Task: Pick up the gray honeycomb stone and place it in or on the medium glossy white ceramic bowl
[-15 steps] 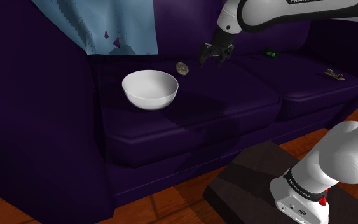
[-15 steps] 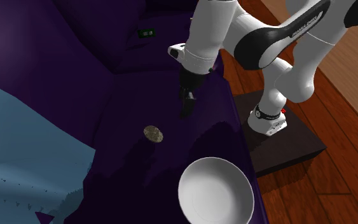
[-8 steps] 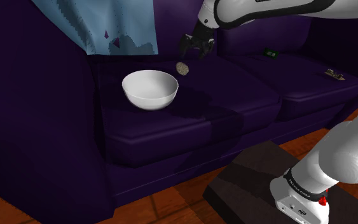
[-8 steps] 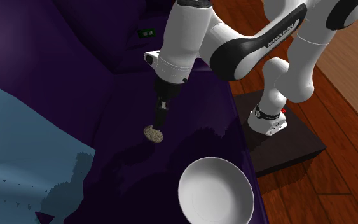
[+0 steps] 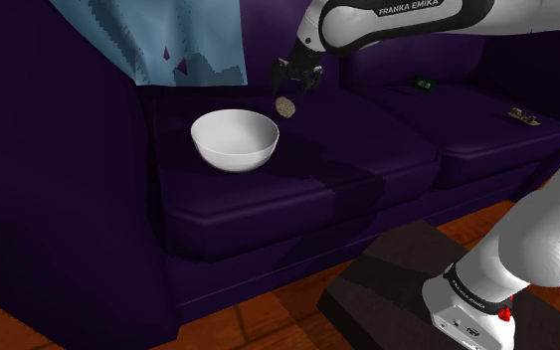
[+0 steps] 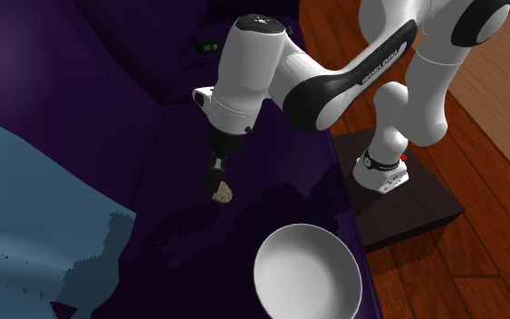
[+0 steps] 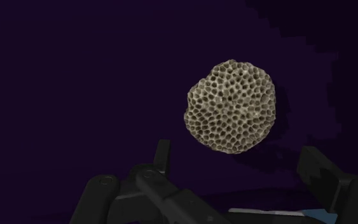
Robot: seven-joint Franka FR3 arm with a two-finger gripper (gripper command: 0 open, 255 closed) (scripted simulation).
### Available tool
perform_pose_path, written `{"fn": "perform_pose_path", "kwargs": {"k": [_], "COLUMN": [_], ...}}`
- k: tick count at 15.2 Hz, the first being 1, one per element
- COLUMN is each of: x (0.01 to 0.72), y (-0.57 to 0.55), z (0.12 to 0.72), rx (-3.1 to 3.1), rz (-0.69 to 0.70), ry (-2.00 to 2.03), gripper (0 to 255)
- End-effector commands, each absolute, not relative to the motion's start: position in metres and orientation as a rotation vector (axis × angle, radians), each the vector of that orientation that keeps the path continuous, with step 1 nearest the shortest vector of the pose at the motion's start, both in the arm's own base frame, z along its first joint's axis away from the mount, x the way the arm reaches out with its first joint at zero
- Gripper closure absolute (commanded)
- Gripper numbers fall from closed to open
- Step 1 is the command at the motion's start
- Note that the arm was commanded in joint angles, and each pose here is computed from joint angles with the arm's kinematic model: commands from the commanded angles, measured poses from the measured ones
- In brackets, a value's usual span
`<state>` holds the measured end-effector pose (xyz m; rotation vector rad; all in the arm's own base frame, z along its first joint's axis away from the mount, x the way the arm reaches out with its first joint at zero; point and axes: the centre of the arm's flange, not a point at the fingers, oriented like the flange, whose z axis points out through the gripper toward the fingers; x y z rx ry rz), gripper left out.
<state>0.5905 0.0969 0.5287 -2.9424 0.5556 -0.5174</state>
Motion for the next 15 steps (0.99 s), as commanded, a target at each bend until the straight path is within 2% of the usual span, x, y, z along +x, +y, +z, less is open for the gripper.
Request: {"fn": "perform_pose_path", "kwargs": {"k": [1, 9, 10, 15], "x": [0.5962, 0.5962, 0.5962, 0.5930], "y": [0.0972, 0.0972, 0.0972, 0.0964], "z": [0.5155, 0.5155, 0.5155, 0.5160], "rx": [-2.942, -2.942, -2.942, -2.942], "rz": [-0.518, -0.518, -0.518, -0.518], "ry": [0.556, 0.556, 0.556, 0.556], "gripper": [0, 0, 255, 255]}}
